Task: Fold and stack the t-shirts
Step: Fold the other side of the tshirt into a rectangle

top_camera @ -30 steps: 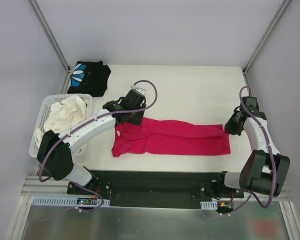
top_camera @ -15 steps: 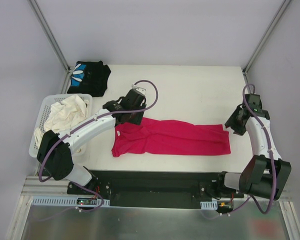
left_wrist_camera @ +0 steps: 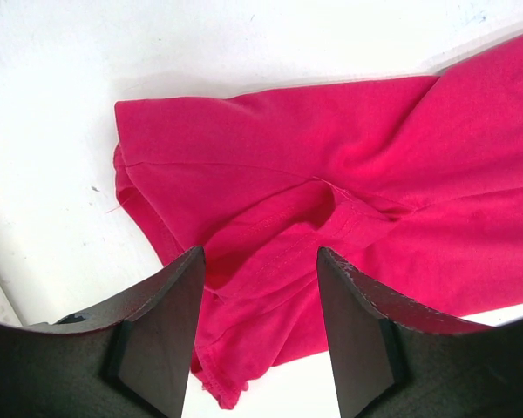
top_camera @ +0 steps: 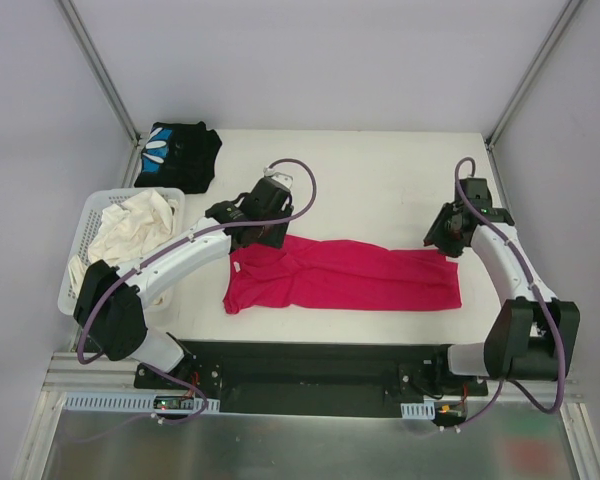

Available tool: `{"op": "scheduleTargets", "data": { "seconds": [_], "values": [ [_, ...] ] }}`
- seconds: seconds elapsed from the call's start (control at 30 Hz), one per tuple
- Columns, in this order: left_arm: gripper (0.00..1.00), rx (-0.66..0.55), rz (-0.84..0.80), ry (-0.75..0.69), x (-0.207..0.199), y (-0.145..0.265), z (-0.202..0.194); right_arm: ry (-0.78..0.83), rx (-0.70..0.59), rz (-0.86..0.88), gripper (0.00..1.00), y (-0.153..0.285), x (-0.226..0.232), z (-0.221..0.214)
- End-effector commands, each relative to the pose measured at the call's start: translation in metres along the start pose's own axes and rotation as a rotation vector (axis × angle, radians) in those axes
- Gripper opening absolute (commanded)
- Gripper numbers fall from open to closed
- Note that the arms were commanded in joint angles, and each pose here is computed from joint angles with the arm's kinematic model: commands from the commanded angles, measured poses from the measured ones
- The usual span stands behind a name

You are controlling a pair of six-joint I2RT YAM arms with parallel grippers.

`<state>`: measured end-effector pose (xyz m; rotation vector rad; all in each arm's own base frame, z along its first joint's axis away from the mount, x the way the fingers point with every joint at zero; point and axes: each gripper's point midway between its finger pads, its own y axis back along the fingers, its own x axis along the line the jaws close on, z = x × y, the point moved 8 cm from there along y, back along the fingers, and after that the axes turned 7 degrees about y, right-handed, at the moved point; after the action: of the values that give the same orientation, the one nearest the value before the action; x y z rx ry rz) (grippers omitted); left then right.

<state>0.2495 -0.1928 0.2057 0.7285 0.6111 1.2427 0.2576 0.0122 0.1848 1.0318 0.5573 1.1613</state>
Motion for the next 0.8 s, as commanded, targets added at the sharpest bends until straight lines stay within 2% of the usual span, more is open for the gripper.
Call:
{"op": "scheduleTargets", "data": {
  "seconds": [0.0, 0.27, 0.43, 0.77],
  "values": [
    [0.53, -0.014, -0.009, 0.005, -0.003, 0.0, 0.0, 0.001, 0.001, 0.06, 0.41, -0.013, 0.021, -0.002],
    [0.53, 0.049, -0.001, -0.01, -0.012, -0.03, -0.006, 0.059, 0.007, 0.157, 0.42, -0.012, 0.051, -0.001],
    [0.52, 0.105, -0.073, -0.053, -0.023, -0.053, -0.015, 0.078, 0.007, 0.164, 0.42, -0.012, 0.051, -0.001],
    [0.5, 0.123, -0.187, -0.118, -0.03, -0.048, -0.014, 0.105, 0.011, 0.136, 0.42, -0.017, 0.045, -0.007]
  ]
}}
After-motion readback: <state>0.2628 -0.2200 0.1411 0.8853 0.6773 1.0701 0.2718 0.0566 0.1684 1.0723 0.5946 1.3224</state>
